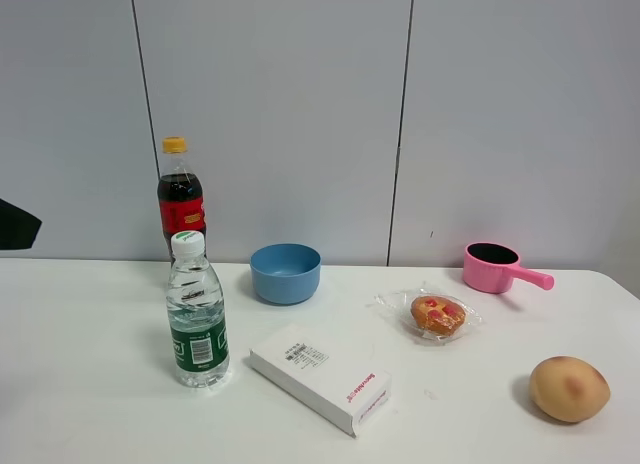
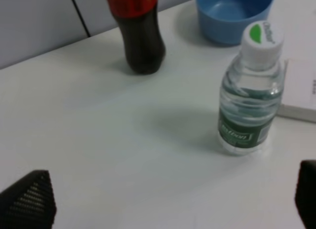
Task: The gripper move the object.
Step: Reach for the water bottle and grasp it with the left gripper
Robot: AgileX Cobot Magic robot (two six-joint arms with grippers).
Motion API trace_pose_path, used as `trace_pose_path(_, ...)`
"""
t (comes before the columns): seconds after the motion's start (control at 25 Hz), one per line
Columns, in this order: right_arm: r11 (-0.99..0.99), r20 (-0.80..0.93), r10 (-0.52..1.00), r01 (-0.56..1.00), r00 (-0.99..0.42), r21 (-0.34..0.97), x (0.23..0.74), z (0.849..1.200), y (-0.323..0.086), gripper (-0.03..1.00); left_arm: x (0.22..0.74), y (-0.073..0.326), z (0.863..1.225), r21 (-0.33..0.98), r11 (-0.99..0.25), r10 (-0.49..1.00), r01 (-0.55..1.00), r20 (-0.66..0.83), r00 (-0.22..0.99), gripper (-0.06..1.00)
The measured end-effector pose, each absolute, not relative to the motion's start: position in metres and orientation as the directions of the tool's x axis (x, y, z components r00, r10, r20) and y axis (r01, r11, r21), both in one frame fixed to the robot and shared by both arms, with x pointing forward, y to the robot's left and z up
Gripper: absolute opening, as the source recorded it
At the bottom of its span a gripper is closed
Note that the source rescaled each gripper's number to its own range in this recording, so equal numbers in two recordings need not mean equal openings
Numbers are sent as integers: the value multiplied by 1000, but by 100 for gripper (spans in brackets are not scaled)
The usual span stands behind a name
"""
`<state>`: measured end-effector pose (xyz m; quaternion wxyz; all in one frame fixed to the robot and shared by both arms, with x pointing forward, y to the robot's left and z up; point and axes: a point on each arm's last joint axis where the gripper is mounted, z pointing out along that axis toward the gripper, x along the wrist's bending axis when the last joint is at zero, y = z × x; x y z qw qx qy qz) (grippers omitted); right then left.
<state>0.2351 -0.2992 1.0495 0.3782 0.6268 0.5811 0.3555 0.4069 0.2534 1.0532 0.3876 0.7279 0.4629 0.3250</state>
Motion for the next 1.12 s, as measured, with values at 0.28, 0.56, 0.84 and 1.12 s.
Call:
trace_pose_path(0.28,-39,6,997,460,72,887,235,1049,-299,100,421,225,1045,883,-298,886,362,114,450,98)
trace_pose_path(0.56,-39,6,997,460,72,887,235,1049,-299,100,426,206,1020,915,-210,889,343,33,456,98)
trace_pose_path(0.84,-39,6,997,460,72,887,235,1049,-299,100,426,200,994,937,-208,878,280,52,477,98)
trace_pose_path(1.12,-39,6,997,460,72,887,235,1049,-299,100,441,192,974,939,-206,880,275,55,472,98)
